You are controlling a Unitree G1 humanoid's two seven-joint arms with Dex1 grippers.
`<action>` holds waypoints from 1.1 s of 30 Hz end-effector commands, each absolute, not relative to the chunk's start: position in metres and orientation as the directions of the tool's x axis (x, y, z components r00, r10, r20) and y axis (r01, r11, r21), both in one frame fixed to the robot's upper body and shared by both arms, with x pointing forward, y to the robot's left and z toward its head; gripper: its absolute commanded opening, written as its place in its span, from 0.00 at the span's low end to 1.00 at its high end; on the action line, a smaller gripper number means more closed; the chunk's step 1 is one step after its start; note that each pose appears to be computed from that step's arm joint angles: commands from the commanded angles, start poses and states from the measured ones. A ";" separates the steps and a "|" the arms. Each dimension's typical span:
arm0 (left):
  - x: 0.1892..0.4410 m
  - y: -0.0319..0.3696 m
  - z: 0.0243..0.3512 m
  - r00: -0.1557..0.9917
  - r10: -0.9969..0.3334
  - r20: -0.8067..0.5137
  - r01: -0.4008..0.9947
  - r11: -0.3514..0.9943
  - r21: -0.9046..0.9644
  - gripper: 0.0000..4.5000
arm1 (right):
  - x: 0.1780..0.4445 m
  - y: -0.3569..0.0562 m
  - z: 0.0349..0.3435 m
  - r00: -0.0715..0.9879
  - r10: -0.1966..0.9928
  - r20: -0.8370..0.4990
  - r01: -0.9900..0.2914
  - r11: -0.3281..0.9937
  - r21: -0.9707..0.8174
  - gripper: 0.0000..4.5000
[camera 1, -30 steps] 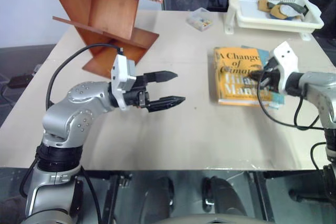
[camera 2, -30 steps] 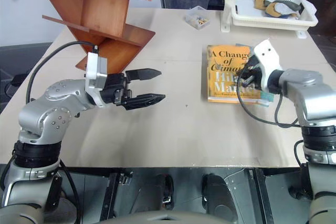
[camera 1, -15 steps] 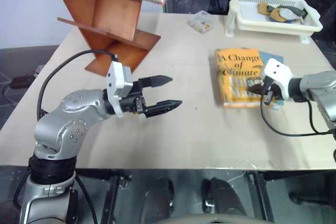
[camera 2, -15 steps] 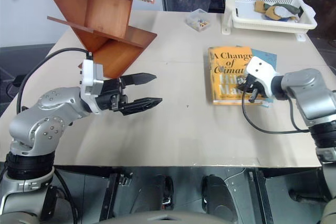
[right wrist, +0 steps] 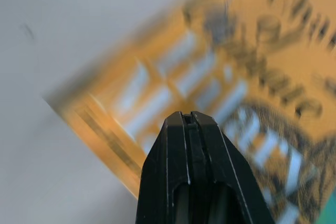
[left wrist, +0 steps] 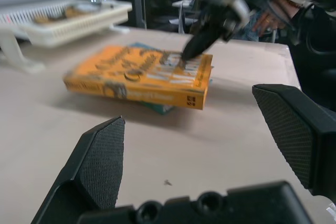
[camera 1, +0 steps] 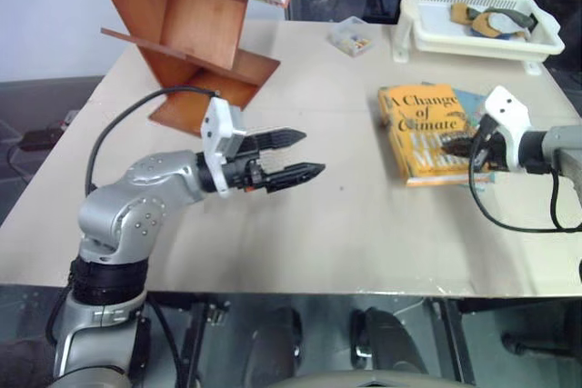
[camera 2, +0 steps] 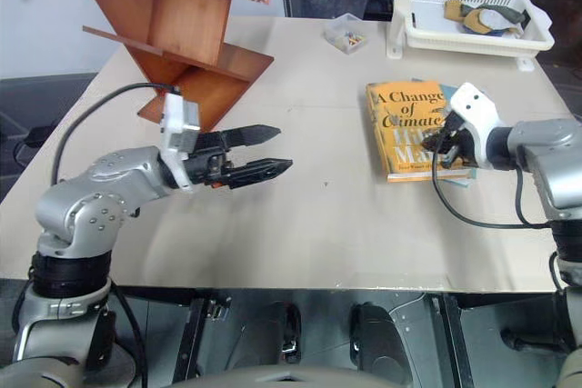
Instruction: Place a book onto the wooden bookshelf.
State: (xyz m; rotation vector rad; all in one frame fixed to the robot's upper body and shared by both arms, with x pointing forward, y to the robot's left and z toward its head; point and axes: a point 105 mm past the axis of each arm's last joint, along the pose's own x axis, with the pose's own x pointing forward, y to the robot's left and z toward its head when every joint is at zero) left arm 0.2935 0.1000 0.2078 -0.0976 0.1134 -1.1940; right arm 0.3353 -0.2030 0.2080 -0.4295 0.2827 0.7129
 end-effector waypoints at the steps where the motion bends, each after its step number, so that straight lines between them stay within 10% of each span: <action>1: 0.313 0.089 0.202 0.419 -0.907 -0.032 0.871 0.412 -0.267 1.00 | 0.300 -0.183 0.229 0.797 0.561 -0.223 -0.603 0.722 -0.340 0.19; 8: 0.374 0.055 0.194 0.486 -0.874 0.016 0.651 0.349 -0.674 1.00 | 0.256 -0.141 0.220 0.882 0.464 -0.077 -0.453 0.793 -0.408 0.92; 17: 0.402 -0.031 0.154 0.430 -0.899 -0.079 0.398 0.267 -0.878 1.00 | 0.259 -0.128 0.208 0.944 0.331 0.003 -0.299 0.858 -0.418 0.92; 31: 0.392 -0.081 0.151 0.418 -0.906 -0.069 0.410 0.256 -0.875 1.00 | 0.263 -0.132 0.212 0.974 0.222 0.049 -0.182 0.893 -0.411 0.92; 33: 0.392 -0.082 0.150 0.426 -0.902 -0.068 0.401 0.255 -0.880 0.88 | 0.263 -0.133 0.212 0.976 0.212 0.049 -0.174 0.894 -0.413 0.94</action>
